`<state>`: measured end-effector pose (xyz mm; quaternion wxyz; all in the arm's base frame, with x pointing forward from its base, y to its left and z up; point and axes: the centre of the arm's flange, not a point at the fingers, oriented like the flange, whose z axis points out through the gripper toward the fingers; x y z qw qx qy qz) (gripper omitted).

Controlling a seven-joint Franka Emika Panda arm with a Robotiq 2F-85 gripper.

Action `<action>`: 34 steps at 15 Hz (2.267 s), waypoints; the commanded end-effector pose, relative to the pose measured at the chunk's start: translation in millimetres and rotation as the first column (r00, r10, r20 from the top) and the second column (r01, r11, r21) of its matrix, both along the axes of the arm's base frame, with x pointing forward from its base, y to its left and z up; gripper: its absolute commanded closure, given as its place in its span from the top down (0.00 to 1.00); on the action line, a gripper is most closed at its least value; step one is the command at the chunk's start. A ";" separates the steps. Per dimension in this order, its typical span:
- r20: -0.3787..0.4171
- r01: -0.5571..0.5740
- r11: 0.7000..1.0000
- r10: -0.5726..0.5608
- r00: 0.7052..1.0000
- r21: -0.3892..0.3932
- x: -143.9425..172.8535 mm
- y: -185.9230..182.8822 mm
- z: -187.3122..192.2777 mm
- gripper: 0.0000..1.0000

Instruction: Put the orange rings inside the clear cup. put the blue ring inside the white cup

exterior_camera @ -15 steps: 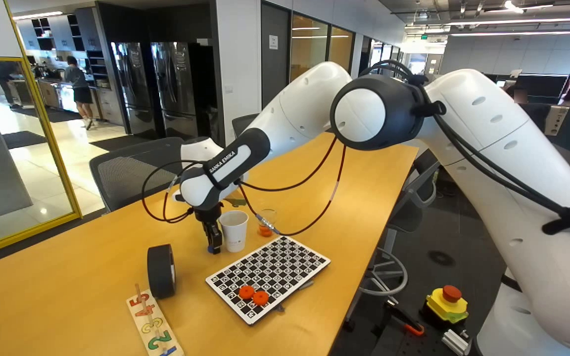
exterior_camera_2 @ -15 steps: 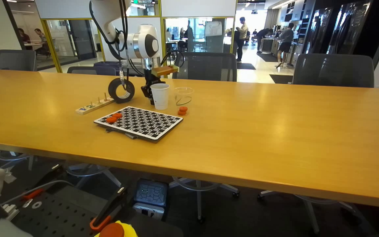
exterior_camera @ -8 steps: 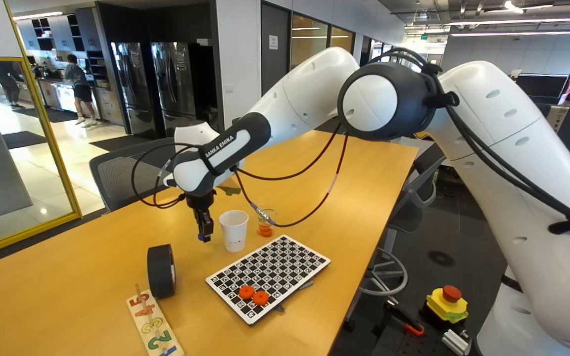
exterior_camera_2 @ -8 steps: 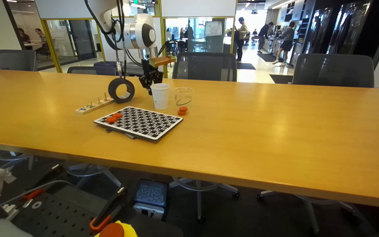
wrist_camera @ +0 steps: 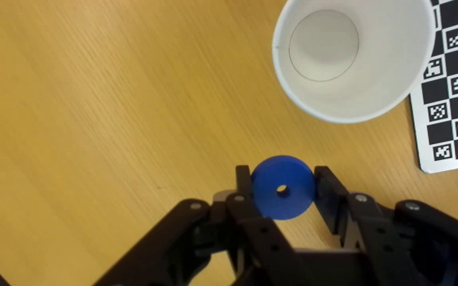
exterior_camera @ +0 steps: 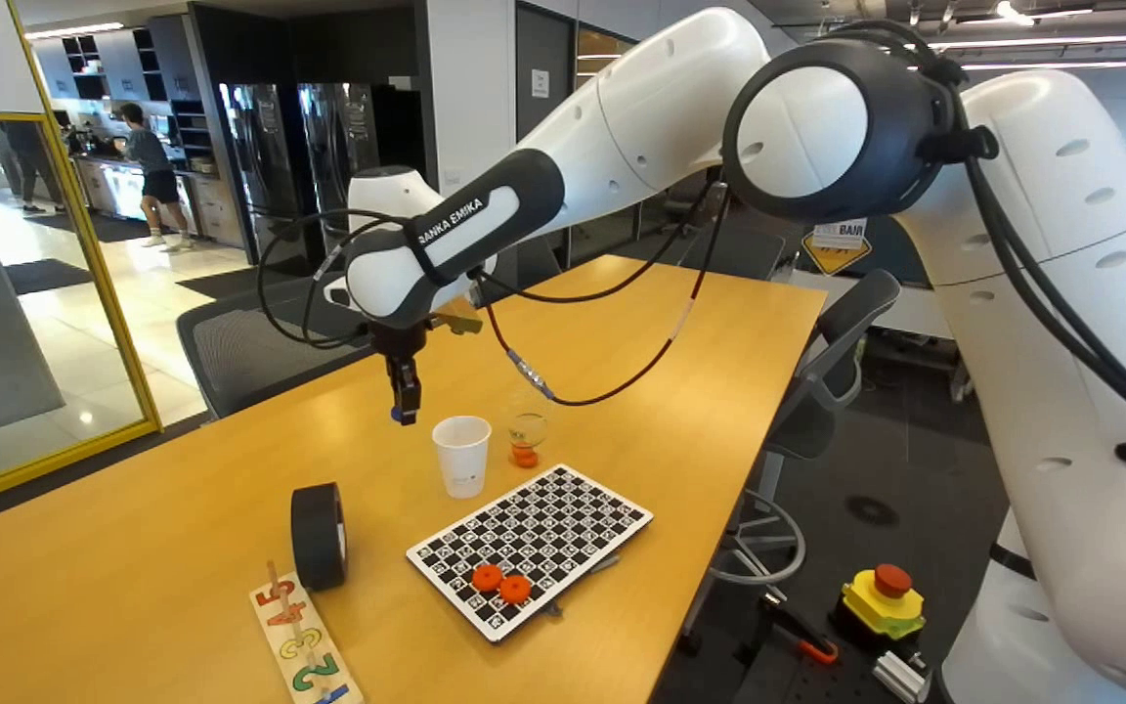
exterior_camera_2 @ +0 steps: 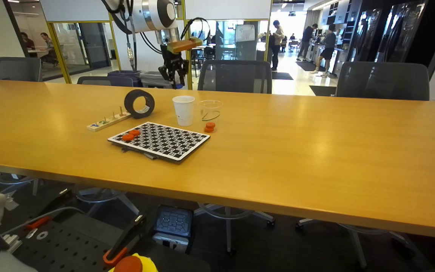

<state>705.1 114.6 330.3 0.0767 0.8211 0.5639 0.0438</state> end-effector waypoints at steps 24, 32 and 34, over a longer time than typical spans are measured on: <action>-0.017 0.285 0.948 -0.290 0.957 -0.141 -106.0 -25.3 22.4 1.00; -0.066 0.479 0.875 -0.483 0.873 -0.071 -211.4 18.0 -7.8 1.00; -0.092 0.525 0.851 -0.524 0.846 -0.018 -223.0 29.4 -26.5 1.00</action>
